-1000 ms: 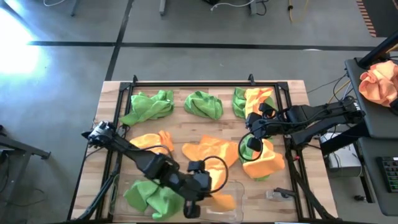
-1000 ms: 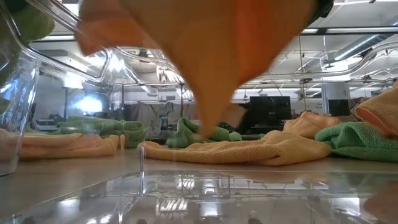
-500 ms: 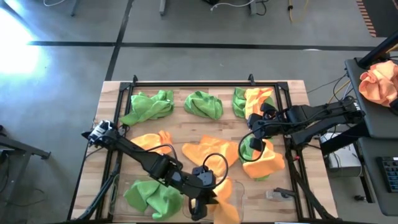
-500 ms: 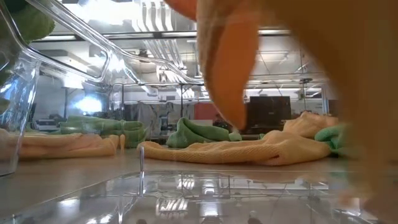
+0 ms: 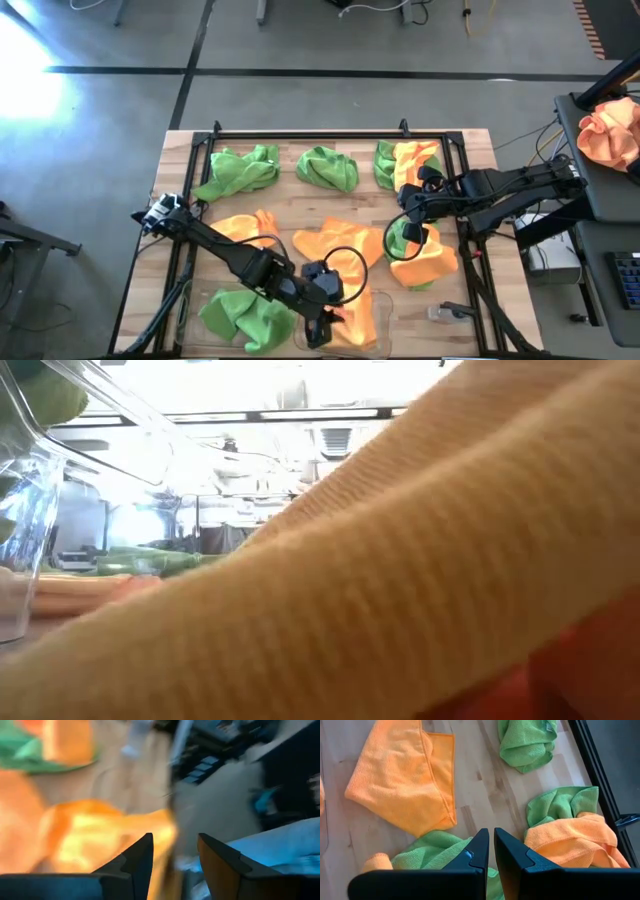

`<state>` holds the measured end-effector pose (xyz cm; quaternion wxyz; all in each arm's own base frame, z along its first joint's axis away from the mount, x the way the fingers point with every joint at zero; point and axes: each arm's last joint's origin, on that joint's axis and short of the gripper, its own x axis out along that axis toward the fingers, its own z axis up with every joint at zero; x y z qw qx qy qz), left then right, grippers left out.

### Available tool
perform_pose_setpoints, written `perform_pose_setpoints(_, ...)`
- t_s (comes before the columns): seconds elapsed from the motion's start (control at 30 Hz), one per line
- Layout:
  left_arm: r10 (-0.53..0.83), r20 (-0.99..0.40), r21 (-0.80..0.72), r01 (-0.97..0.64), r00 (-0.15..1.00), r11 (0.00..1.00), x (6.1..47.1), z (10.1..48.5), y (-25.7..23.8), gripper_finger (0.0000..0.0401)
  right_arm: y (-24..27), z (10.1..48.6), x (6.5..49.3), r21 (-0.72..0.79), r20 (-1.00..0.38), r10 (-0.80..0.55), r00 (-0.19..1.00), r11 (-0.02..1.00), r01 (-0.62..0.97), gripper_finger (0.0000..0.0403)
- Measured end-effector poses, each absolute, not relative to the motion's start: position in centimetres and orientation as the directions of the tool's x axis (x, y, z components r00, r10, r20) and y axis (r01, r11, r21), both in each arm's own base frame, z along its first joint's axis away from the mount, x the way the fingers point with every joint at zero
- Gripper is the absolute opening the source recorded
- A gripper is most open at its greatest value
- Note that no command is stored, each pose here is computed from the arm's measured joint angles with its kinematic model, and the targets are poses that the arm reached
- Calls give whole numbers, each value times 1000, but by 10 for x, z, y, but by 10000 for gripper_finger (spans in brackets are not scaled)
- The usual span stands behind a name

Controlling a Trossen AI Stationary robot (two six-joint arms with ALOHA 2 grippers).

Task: Sort microfiber towel by color & place in baskets
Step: Put the orange towel into the right transparent bin

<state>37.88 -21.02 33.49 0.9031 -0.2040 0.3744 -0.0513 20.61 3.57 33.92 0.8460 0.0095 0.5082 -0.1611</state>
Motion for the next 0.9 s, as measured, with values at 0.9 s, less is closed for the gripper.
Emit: perform_pose_setpoints(0.9, 131, -790, -39, -262, 599, 964, 404, 246, -111, 139, 36, 339, 207, -190, -859, -262, 439, 961, 201, 22)
